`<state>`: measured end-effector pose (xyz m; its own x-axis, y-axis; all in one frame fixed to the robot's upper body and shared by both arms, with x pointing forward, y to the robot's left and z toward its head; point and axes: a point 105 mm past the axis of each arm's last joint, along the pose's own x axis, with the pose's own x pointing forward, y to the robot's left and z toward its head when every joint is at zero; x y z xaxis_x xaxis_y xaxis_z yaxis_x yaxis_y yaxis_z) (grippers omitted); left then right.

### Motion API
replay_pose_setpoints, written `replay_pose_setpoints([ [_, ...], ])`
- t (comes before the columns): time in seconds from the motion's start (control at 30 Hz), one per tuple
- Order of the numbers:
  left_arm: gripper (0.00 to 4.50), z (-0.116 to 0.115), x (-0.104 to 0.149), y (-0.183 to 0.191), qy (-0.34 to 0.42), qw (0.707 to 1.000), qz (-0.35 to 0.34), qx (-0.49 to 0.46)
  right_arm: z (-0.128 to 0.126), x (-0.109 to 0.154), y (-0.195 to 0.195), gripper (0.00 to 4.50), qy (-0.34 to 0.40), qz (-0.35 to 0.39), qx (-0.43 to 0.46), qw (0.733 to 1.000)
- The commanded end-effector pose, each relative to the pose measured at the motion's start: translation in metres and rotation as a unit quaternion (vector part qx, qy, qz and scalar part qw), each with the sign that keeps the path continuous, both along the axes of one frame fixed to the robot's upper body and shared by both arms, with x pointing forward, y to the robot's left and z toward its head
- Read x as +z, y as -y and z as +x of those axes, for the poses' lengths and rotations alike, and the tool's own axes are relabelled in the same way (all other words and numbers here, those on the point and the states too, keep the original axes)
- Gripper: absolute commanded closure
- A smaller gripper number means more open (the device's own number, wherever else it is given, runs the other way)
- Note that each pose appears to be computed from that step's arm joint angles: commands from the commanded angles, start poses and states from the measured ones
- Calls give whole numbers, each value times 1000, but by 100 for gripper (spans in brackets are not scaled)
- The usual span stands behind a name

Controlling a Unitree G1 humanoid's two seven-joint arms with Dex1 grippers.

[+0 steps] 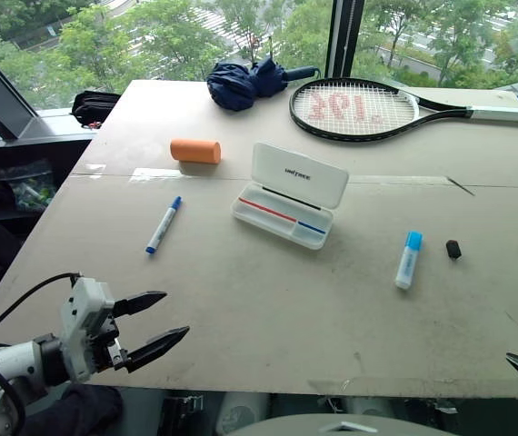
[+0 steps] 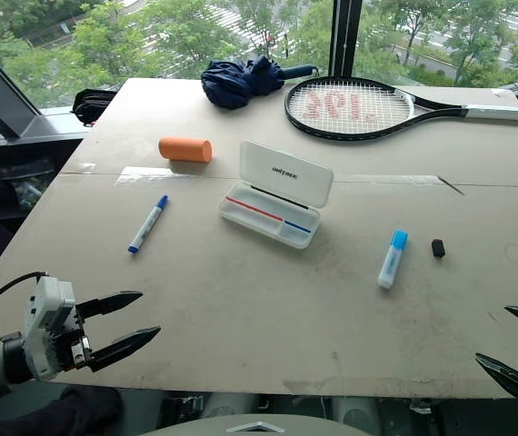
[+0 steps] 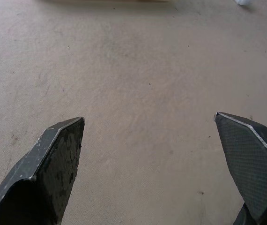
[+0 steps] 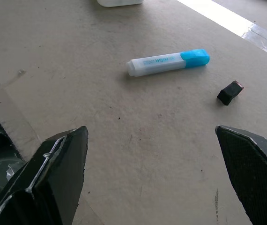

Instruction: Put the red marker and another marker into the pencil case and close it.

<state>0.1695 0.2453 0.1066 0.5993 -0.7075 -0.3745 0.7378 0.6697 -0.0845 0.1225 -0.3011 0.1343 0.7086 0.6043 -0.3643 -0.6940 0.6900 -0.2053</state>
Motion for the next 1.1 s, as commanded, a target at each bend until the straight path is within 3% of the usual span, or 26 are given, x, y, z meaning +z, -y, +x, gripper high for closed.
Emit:
replay_pose_setpoints([
  [0.03,0,10,10,7,23,1000,2,-12,13,15,-10,11,31,-9,10,999],
  [0.1,0,31,20,20,56,998,6,-19,32,29,-37,11,61,16,23,998],
  [0.23,0,62,30,32,81,996,32,-35,44,44,-78,11,80,48,71,993],
  [0.33,0,87,27,44,94,986,97,-99,46,50,-102,11,81,67,114,988],
  [0.53,0,153,32,64,123,963,157,-180,39,53,-125,11,84,88,168,978],
  [0.67,0,174,29,76,129,942,186,-246,25,43,-122,11,75,85,168,979],
  [0.7,49,177,29,79,132,938,191,-258,21,40,-120,0,72,84,165,980],
  [0.73,63,181,29,81,135,934,194,-267,18,38,-119,0,71,82,161,981],
  [0.8,131,189,31,84,139,931,199,-273,13,35,-117,0,71,81,153,982],
  [1.07,131,205,20,82,129,906,250,-315,3,31,-127,0,83,90,141,982],
  [1.1,159,206,19,82,127,903,256,-320,3,31,-128,0,84,91,140,982],
])
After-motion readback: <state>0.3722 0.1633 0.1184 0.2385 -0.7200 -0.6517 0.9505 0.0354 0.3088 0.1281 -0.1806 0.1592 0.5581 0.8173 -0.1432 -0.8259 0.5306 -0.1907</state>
